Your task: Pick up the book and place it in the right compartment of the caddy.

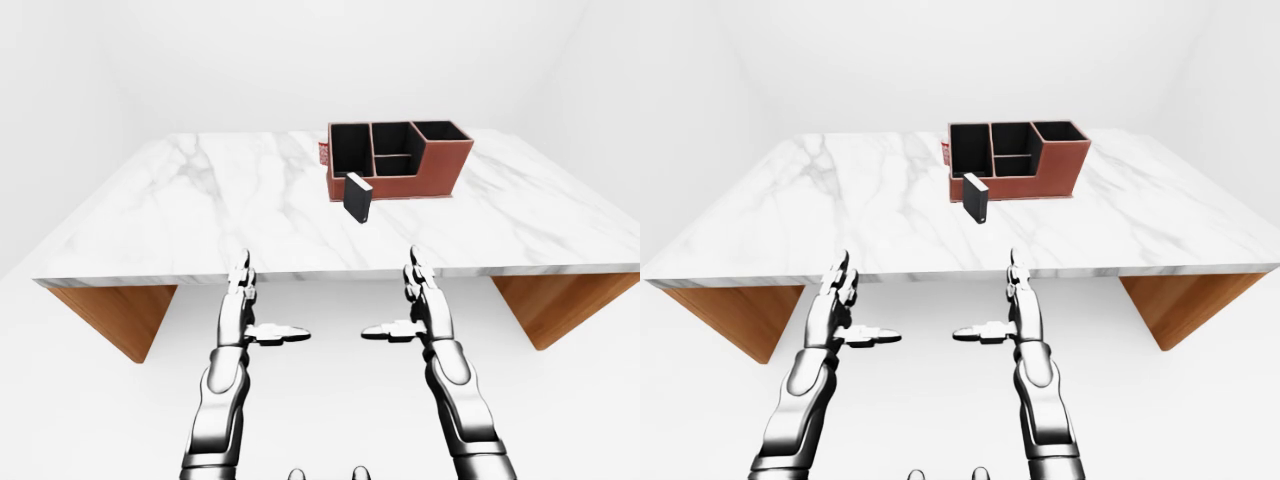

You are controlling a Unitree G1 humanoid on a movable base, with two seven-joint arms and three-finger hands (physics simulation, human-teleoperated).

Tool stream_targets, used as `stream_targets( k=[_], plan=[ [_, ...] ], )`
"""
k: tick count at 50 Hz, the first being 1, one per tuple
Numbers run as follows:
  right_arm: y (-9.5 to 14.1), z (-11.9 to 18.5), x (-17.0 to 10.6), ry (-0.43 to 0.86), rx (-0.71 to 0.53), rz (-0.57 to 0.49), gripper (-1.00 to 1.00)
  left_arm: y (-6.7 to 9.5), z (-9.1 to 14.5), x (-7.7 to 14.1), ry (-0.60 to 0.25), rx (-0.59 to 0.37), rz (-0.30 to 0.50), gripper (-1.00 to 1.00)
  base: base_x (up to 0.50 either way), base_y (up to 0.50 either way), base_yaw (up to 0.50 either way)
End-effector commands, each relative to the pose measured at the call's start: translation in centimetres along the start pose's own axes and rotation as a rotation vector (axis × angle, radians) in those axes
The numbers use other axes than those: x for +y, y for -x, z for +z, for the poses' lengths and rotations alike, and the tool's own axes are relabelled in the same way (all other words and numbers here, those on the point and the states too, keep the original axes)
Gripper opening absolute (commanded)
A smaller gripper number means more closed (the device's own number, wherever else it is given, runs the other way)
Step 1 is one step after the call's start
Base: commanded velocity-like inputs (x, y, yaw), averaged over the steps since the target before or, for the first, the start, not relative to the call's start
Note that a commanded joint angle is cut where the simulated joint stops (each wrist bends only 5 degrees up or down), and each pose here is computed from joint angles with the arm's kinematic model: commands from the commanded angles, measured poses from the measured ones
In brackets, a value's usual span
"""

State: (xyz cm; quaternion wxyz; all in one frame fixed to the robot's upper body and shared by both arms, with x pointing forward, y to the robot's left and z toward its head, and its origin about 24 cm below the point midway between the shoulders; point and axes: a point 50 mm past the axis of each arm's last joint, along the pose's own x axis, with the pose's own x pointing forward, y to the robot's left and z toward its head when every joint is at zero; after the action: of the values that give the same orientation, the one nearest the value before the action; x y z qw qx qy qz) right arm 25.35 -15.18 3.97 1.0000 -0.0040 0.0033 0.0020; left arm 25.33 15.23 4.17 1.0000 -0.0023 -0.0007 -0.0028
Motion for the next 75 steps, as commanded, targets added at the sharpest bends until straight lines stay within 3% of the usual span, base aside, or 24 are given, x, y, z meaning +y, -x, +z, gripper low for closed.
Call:
stream_targets(
  k=[1,27,32,33,35,37,41,46,75],
  plan=[
    [0.0,-0.4,-0.4,0.019,0.017,0.01,1.0,0.1,0.4,0.5,0.016,-0.005,-0.014,1.0,0.0,0.0,0.0],
    [0.1,-0.2,-0.3,0.013,-0.005,0.015,1.0,0.0,0.7,0.9,0.033,-0.029,0.004,1.0,0.0,0.0,0.0],
    [0.2,1.2,-0.5,0.012,-0.08,-0.006,1.0,0.2,3.0,1.5,0.029,-0.161,0.045,1.0,0.0,0.0,0.0],
    [0.3,1.8,-0.7,0.014,-0.123,-0.021,1.0,0.2,3.5,1.7,-0.027,-0.2,0.048,1.0,0.0,0.0,0.0],
    [0.4,2.2,-0.8,0.006,-0.141,-0.028,1.0,0.2,3.6,1.9,-0.037,-0.204,0.059,1.0,0.0,0.0,0.0],
    [0.6,3.3,-1.0,-0.005,-0.194,-0.042,1.0,0.4,5.0,2.4,0.035,-0.267,0.082,1.0,0.0,0.0,0.0],
    [0.9,4.3,-1.2,0.009,-0.236,-0.066,1.0,0.7,5.8,2.6,0.007,-0.301,0.094,1.0,0.0,0.0,0.0],
    [1.0,4.5,-1.1,0.02,-0.244,-0.068,1.0,1.1,6.8,2.7,0.053,-0.349,0.094,1.0,0.0,0.0,0.0],
    [1.1,4.7,-0.9,-0.011,-0.254,-0.046,1.0,0.9,6.6,2.7,0.054,-0.337,0.099,1.0,0.0,-0.05,0.0]
  ],
)
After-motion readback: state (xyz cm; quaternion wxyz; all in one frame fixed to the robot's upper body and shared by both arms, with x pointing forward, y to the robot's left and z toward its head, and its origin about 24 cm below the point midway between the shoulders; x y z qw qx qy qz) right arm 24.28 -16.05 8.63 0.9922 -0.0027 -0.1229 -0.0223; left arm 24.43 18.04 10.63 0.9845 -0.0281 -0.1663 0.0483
